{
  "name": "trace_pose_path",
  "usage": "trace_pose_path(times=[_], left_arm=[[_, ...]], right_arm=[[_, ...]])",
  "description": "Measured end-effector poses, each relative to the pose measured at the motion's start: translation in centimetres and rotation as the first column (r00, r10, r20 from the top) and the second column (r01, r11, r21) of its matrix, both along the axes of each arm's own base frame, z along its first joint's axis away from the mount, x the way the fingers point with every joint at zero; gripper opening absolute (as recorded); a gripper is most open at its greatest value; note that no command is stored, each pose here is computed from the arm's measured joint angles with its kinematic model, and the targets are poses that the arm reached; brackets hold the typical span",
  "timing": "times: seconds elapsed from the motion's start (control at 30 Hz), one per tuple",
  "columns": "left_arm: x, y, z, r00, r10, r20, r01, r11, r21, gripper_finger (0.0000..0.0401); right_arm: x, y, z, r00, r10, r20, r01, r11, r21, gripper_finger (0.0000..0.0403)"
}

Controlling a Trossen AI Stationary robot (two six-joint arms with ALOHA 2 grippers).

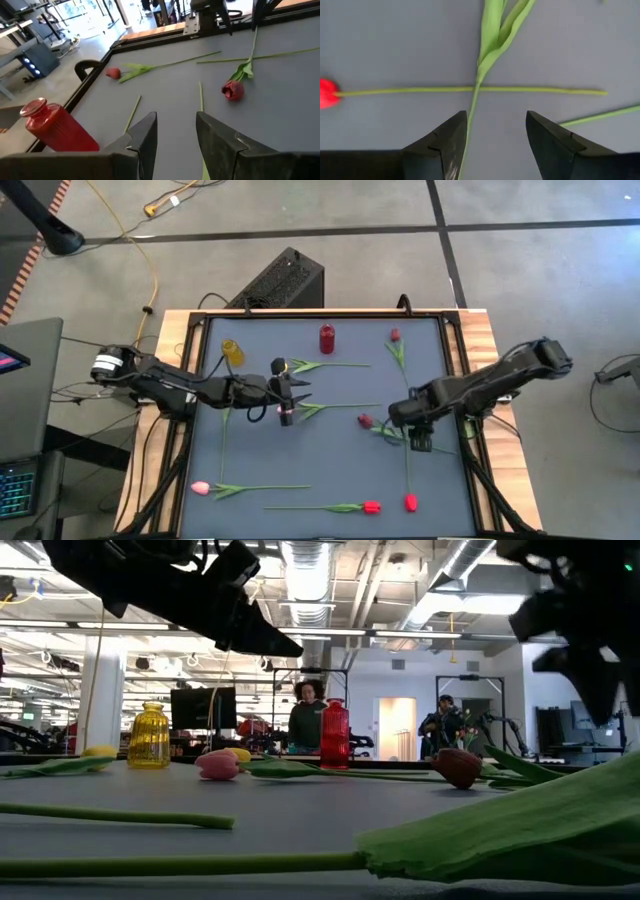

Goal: Sort flowers into vase by color
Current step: Put the bottom dark red flower into the red flower vase

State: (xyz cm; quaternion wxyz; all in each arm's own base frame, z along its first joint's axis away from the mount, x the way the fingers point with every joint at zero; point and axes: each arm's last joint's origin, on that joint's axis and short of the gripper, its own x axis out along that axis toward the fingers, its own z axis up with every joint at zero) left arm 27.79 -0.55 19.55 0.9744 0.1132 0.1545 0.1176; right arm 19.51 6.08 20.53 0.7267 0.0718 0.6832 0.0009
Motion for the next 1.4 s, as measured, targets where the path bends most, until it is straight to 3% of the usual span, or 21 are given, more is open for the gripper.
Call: trace_pose_path(times=[0.33,0.57,0.97,1.1,1.3,1.4], left_arm=[[0.0,0.0,-0.1,1.0,-0.001,-0.013,0.001,1.0,-0.003,0.0125],[0.0,0.0,-0.1,1.0,-0.001,-0.012,0.001,1.0,-0.004,0.0125],[-0.1,0.0,-0.3,1.0,0.002,-0.029,-0.002,1.0,-0.002,0.0125],[-0.1,0.0,-0.3,0.999,0.003,-0.033,-0.003,1.0,-0.001,0.0125],[-0.1,0.0,-0.3,0.999,0.002,-0.037,-0.002,1.0,0.005,0.0125],[-0.1,0.0,-0.3,0.999,0.002,-0.037,-0.002,1.0,0.006,0.0125]], right_arm=[[-0.6,2.1,-3.4,0.999,0.018,-0.032,-0.018,1.0,-0.001,0.023],[-1.5,2.1,-4.9,0.997,-0.064,-0.046,0.063,0.998,-0.023,0.023],[-1.8,2.3,-6.4,0.995,-0.102,0.017,0.102,0.995,-0.008,0.0222],[-1.9,2.3,-6.5,0.994,-0.108,0.016,0.108,0.994,-0.008,0.0174],[-1.9,2.3,-6.5,0.994,-0.109,0.008,0.109,0.994,0.006,0.0039],[-1.8,2.4,-6.1,0.995,-0.101,0.005,0.101,0.995,0.016,0.0017]])
